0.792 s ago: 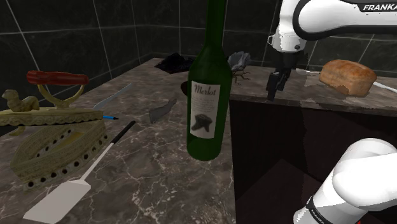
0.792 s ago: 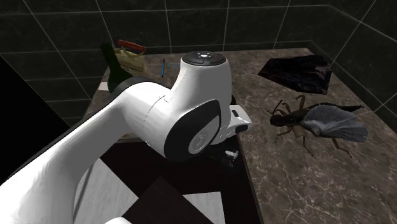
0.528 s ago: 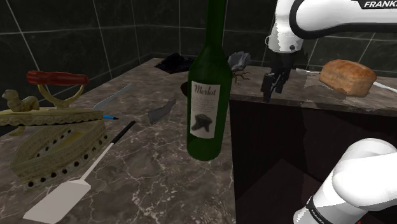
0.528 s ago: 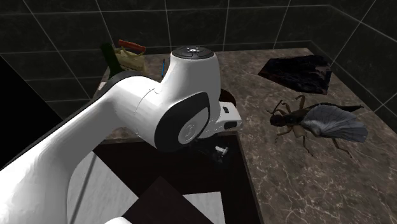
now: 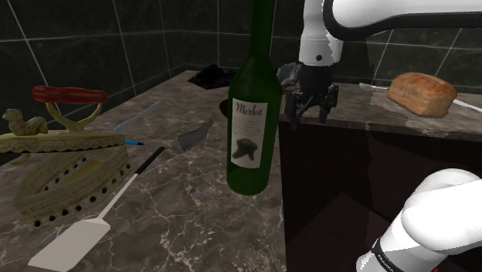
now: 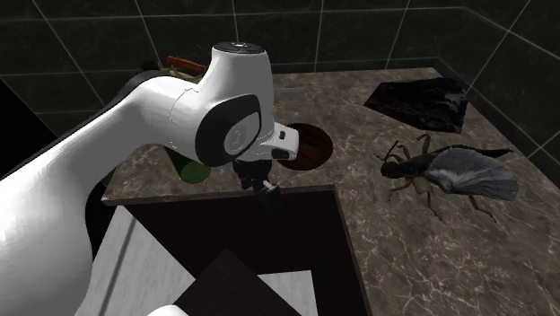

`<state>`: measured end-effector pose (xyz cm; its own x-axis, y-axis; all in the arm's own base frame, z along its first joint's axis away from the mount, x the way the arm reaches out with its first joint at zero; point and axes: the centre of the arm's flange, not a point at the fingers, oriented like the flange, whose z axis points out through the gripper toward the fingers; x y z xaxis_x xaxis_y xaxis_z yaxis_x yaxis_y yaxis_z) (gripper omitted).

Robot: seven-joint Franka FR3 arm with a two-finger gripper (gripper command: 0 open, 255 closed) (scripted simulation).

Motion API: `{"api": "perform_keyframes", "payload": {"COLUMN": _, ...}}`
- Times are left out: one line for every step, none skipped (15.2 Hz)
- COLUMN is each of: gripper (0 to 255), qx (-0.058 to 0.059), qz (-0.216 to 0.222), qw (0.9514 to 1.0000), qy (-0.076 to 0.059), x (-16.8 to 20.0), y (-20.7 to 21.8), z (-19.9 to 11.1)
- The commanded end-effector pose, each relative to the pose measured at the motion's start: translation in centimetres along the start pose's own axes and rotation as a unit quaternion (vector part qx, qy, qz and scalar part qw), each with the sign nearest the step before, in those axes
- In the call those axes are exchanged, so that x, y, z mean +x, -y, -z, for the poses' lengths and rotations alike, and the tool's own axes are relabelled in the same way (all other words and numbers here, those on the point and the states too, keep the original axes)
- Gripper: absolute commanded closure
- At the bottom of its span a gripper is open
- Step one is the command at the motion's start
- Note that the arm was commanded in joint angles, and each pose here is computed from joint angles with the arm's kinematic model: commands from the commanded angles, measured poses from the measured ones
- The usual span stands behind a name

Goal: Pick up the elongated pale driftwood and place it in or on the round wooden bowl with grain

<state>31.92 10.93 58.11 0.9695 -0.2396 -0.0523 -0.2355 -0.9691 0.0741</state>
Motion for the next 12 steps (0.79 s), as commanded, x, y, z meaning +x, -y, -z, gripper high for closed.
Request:
{"api": "perform_keyframes", "payload": {"gripper": 0, "qx": 0.008, "qz": -0.043, "qw": 0.9990, "qy": 0.009, "x": 0.4, "y": 2.6, "z": 0.0}}
{"api": "perform_keyframes", "payload": {"gripper": 0, "qx": 0.011, "qz": -0.063, "qw": 0.9978, "qy": 0.014, "x": 0.6, "y": 3.8, "z": 0.1}}
{"api": "perform_keyframes", "payload": {"gripper": 0, "qx": 0.015, "qz": -0.083, "qw": 0.9963, "qy": 0.018, "x": 0.9, "y": 5.0, "z": 0.2}}
{"api": "perform_keyframes", "payload": {"gripper": 0, "qx": 0.018, "qz": -0.103, "qw": 0.9943, "qy": 0.022, "x": 1.3, "y": 6.2, "z": 0.3}}
{"api": "perform_keyframes", "payload": {"gripper": 0, "qx": 0.022, "qz": -0.122, "qw": 0.9919, "qy": 0.026, "x": 1.6, "y": 7.3, "z": 0.4}}
{"api": "perform_keyframes", "payload": {"gripper": 0, "qx": 0.025, "qz": -0.142, "qw": 0.9891, "qy": 0.030, "x": 2.1, "y": 8.4, "z": 0.5}}
{"api": "perform_keyframes", "payload": {"gripper": 0, "qx": 0.029, "qz": -0.162, "qw": 0.9858, "qy": 0.034, "x": 2.5, "y": 9.6, "z": 0.6}}
{"api": "perform_keyframes", "payload": {"gripper": 0, "qx": 0.032, "qz": -0.181, "qw": 0.9822, "qy": 0.038, "x": 3.1, "y": 10.7, "z": 0.7}}
{"api": "perform_keyframes", "payload": {"gripper": 0, "qx": 0.036, "qz": -0.201, "qw": 0.9781, "qy": 0.042, "x": 3.6, "y": 11.7, "z": 0.9}}
{"api": "perform_keyframes", "payload": {"gripper": 0, "qx": 0.039, "qz": -0.220, "qw": 0.9736, "qy": 0.046, "x": 4.2, "y": 12.8, "z": 1.0}}
{"api": "perform_keyframes", "payload": {"gripper": 0, "qx": 0.043, "qz": -0.239, "qw": 0.9687, "qy": 0.051, "x": 4.9, "y": 13.8, "z": 1.1}}
{"api": "perform_keyframes", "payload": {"gripper": 0, "qx": 0.046, "qz": -0.259, "qw": 0.9634, "qy": 0.055, "x": 5.6, "y": 14.8, "z": 1.3}}
